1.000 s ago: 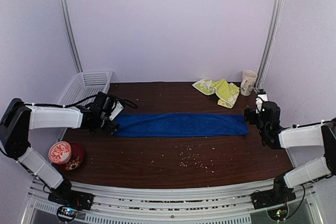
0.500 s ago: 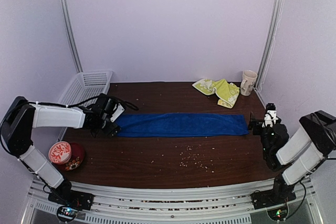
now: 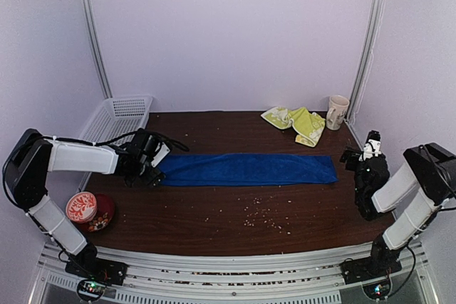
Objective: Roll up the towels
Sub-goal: Smooth out the towel at the center of the board.
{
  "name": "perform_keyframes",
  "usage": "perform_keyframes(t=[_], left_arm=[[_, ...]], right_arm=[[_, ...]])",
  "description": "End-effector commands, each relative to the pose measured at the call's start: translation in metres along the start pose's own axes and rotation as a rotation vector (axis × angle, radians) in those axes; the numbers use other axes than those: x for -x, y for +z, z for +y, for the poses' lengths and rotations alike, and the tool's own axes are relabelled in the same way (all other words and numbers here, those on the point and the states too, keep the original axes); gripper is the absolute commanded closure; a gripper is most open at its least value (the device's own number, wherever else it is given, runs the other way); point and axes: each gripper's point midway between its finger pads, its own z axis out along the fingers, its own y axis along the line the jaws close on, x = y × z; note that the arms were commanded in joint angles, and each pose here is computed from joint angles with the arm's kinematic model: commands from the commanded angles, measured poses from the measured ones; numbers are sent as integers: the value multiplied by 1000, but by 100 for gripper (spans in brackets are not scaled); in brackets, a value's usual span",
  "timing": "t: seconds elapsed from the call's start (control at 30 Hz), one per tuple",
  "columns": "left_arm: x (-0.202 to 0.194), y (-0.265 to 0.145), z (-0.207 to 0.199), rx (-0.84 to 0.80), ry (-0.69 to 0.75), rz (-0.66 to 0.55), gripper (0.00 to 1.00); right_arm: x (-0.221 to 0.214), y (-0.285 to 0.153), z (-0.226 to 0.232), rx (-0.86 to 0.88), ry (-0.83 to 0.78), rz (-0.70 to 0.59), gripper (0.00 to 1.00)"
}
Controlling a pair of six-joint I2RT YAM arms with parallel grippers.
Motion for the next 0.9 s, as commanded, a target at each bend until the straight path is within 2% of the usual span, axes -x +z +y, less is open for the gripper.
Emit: perform_keyframes(t=[0.0,0.17,0.4,0.57,0.7,0.87], left_arm=[[19,-7,9,-4,-74,-43,2],[37,-11,12,-31,-165,-79,2],[76,-18,37,20,-348,-186,2],[83,-17,44,57,-444,-238,2],[78,-8,37,61,-456,-229,2],[70,7,29,74,-449,-188,2]], right_arm=[[-6,1,-9,-47,17,28,0],[-6,0,-9,-47,17,27,0],[-6,1,-9,-46,17,27,0],[-6,1,-5,-20,7,30,0],[-7,1,4,33,-10,33,0],[9,2,2,15,-3,9,0]])
